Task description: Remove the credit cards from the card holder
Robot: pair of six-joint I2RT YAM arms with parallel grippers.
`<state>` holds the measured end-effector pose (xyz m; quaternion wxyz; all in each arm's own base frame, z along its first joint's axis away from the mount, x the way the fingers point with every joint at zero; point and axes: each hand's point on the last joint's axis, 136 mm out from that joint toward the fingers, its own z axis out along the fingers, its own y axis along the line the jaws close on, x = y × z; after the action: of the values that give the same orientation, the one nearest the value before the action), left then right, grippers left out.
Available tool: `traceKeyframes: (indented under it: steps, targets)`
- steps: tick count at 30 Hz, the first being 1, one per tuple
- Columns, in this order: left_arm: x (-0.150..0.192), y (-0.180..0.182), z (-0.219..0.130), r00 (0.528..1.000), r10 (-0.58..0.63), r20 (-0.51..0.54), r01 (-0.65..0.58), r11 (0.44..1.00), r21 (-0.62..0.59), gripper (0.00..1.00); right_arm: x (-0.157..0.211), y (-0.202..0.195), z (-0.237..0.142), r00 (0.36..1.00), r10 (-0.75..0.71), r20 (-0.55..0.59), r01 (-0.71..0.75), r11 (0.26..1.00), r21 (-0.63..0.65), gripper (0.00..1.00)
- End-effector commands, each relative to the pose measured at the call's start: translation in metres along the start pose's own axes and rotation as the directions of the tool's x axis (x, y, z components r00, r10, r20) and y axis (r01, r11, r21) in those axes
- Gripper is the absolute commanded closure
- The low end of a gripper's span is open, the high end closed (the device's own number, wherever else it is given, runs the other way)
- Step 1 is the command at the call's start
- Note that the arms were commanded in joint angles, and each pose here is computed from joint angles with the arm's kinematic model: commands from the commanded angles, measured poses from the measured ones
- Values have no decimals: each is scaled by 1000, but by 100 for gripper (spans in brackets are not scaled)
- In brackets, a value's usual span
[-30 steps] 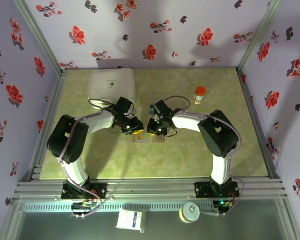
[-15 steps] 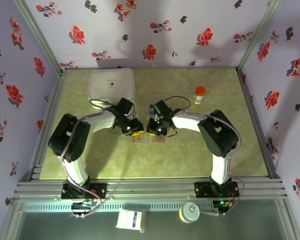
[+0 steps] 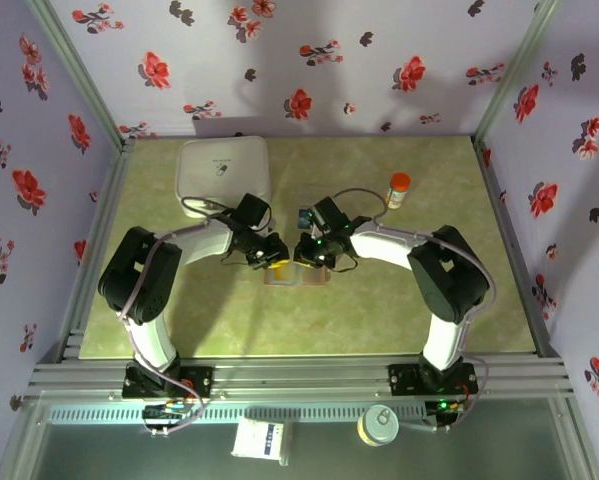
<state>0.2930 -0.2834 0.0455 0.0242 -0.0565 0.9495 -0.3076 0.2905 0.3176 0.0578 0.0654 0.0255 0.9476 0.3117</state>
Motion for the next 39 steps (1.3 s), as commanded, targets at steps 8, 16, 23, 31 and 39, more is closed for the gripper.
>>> traceKeyframes:
  steps: [8, 16, 23, 31, 39]
  targets:
    - [5, -41, 0, 999, 44, -19, -43, 998, 48, 80, -20, -24, -45, 994, 13, 107, -17, 999, 40, 84]
    - [11, -53, 23, 996, 59, -63, -57, 998, 36, 80, -23, -41, -56, 992, 30, 120, -36, 998, 46, 84]
    - [11, -61, 38, 994, 64, -86, -62, 998, 32, 75, -24, -47, -59, 992, 30, 120, -36, 998, 45, 83]
    - [2, -73, 41, 993, 78, -85, -74, 996, 49, 68, -28, -48, -61, 993, 18, 115, -25, 998, 58, 80]
    - [-4, -77, 29, 992, 107, -74, -104, 994, 46, 69, -36, -39, -66, 993, 11, 114, -18, 998, 59, 79]
